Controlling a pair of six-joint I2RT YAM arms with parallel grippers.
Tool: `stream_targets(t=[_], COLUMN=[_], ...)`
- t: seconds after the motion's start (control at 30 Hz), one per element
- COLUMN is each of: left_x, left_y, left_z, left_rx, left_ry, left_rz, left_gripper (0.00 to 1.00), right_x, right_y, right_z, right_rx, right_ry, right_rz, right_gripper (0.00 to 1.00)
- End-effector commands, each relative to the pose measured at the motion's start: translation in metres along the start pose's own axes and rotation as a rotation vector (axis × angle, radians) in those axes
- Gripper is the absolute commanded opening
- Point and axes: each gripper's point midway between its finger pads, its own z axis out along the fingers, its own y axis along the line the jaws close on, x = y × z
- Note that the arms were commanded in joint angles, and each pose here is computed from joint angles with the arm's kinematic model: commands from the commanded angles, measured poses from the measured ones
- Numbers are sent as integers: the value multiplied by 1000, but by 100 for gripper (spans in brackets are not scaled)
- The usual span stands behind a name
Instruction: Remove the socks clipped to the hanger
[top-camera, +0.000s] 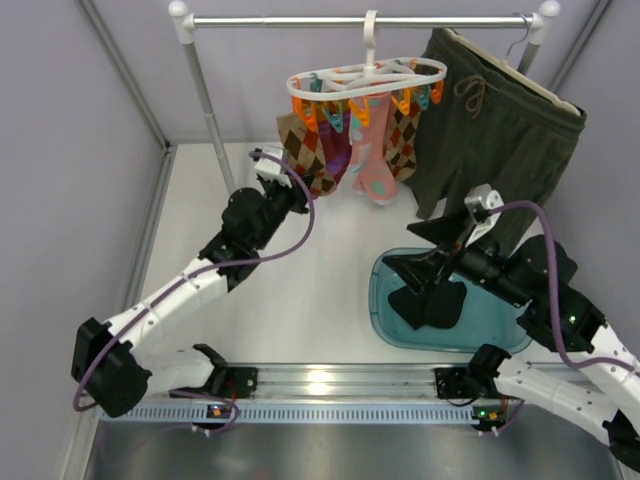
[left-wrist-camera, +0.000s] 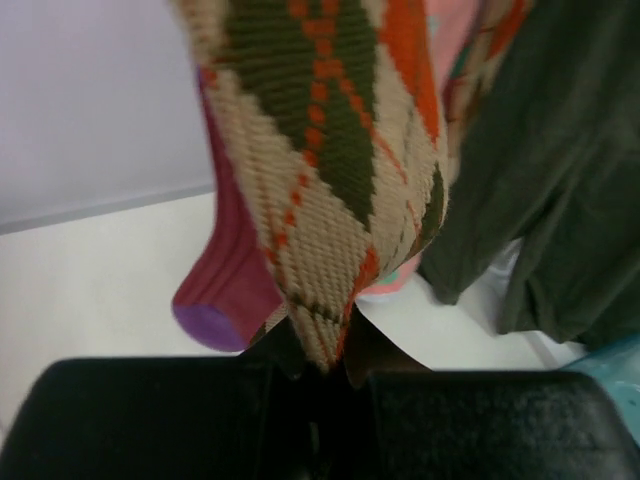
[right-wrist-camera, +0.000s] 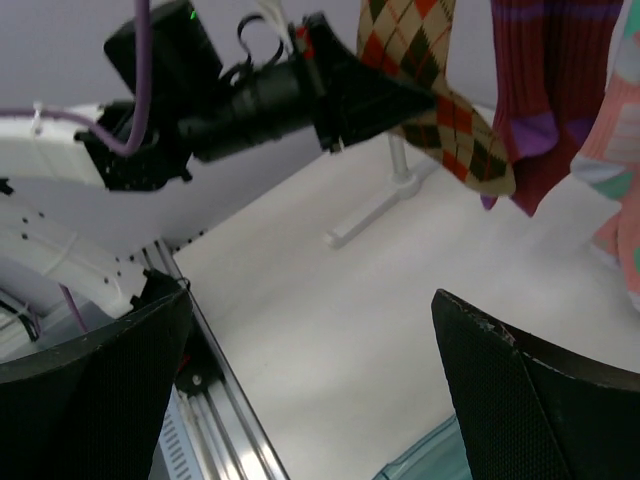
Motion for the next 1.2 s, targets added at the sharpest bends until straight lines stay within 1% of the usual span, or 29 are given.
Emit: stream_targets(t=[0.0,0.03,0.07,0.1,0.17,0.23,0.27,0.33,0.37,0.4,0.43,0.5,0.57,0.6,0.63,0.67,0.7,0.73,0.77,0.8,0.83,0.87,0.9,0.93,0.97,1.03,1.07,1.13,1.17], left_x=[-35,-34,-33,-34,-24,-21,-11,-10,5,8,0,13,8,21,23,16,29,30,24,24,37,37,27,37,37,30,39,34,40], left_y=[-22,-38,-43,-51,-71,-97,-101,-123,-127,-133,-147,-149,-160,-163,-166,-170,-173,-176,-181,-183,-186,-188,-193,-196,-200,-206,-207,-212,-214], left_z=[-24,-32,-35,-39,-42,-44,-38,-34,-27,-25,-25,-17,-12,-7,-4,0,7,11,16,20,26,29,33,38,40,45,49,53,56], left_rx=[-68,-77,-96,-100,-114,-90,-117,-99,-125,-131,-122,-195,-218,-232,-236,-239,-247,-252,-260,-269,-282,-289,-293,-293,-287,-286,-287,-285,-280], left_ry=[-151,-152,-153,-157,-133,-119,-98,-89,-61,-54,-65,-42,-46,-26,-22,-31,-13,-11,-17,-17,2,7,-9,3,4,-7,6,-2,5], left_rz=[-40,-43,-43,-44,-35,-9,14,45,82,108,120,183,218,252,267,277,312,331,356,375,415,452,446,476,500,509,546,554,578], left_gripper=[0,0,0,0,0,0,0,0,0,0,0,0,0,0,0,0,0,0,0,0,0,0,0,0,0,0,0,0,0], right_x=[-69,-86,-92,-101,-109,-118,-122,-128,-130,-137,-134,-143,-136,-149,-154,-142,-161,-163,-145,-161,-161,-151,-160,-158,-152,-153,-147,-149,-145], right_y=[8,11,8,9,7,2,-1,-4,-4,-2,-5,-4,-16,-17,-23,-31,-28,-32,-40,-36,-40,-47,-47,-49,-53,-57,-59,-56,-56], right_z=[-6,-11,-12,-13,-13,-12,-12,-13,-14,-16,-18,-20,-19,-27,-30,-23,-31,-30,-15,-17,-14,-1,-1,3,15,22,32,38,46], right_rx=[21,25,51,61,87,133,156,185,188,188,204,217,285,310,354,393,405,431,461,461,482,509,519,543,560,609,631,684,711], right_ry=[-190,-222,-229,-229,-223,-201,-198,-185,-182,-189,-168,-167,-99,-119,-119,-43,-70,-49,51,26,46,103,86,99,131,134,156,147,156], right_rz=[19,18,28,28,28,23,15,1,-6,-11,-17,-23,-44,-48,-57,-63,-67,-77,-87,-89,-99,-105,-110,-125,-139,-182,-202,-257,-283], right_gripper=[100,100,99,99,99,99,100,99,99,99,99,97,94,93,92,90,88,87,84,84,82,79,78,78,78,77,77,76,74])
